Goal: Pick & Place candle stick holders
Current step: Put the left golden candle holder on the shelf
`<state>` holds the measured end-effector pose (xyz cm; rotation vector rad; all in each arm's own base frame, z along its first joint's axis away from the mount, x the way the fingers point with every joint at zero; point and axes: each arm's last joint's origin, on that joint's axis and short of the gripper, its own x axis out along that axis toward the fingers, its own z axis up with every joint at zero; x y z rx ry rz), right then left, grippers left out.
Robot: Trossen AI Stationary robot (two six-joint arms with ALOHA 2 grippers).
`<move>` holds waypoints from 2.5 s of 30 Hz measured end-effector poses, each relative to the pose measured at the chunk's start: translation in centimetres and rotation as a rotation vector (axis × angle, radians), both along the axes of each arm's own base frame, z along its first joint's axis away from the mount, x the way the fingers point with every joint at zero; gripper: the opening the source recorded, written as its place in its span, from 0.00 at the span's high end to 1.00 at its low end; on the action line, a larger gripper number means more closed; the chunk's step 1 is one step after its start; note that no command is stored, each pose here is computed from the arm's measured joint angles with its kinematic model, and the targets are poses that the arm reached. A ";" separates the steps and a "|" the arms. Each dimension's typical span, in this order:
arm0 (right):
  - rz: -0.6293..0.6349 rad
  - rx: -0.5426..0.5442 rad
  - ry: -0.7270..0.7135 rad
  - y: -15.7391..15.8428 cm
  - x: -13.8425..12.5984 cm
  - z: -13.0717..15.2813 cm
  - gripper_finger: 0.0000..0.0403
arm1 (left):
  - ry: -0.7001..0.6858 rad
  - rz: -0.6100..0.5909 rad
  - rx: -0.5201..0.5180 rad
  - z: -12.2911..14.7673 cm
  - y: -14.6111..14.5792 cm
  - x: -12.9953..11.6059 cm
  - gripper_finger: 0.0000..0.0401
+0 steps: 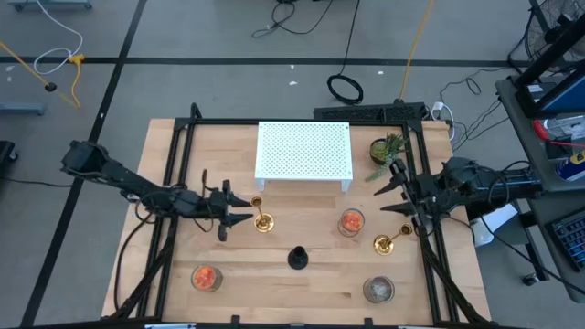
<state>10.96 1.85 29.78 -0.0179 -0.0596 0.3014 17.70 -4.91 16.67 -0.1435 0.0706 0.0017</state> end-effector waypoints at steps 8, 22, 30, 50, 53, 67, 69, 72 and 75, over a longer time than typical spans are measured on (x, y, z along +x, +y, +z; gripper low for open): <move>0.000 -0.004 0.030 0.1 0.6 -0.3 0.55 | 0.047 0.013 0.143 1.0 -1.2 4.0 0.62; 0.001 -0.004 0.037 0.1 0.7 -0.4 0.55 | 0.124 0.096 0.154 0.4 -1.2 4.7 0.89; 0.001 -0.006 0.047 0.1 0.9 -0.5 0.55 | 0.101 0.101 0.189 4.1 -2.2 7.2 0.97; -0.002 -0.036 0.108 0.2 2.1 -1.2 0.55 | -0.017 0.196 0.238 19.4 4.4 12.4 0.97; -0.002 -0.037 0.119 0.3 2.3 -1.3 0.55 | -0.006 0.270 0.213 19.4 7.4 12.3 0.97; -0.002 -0.045 0.139 0.3 2.7 -1.6 0.55 | 0.072 0.599 0.096 18.3 18.6 9.7 0.96; -0.002 -0.045 0.139 0.3 2.7 -1.6 0.55 | 0.095 0.626 0.074 17.7 19.6 9.6 0.97; -0.001 -0.046 0.141 0.3 2.8 -1.6 0.55 | 0.104 0.662 0.061 17.0 20.8 9.8 0.97; 0.000 -0.047 0.145 0.3 2.8 -1.7 0.55 | 0.137 0.689 0.021 15.8 22.0 10.1 0.94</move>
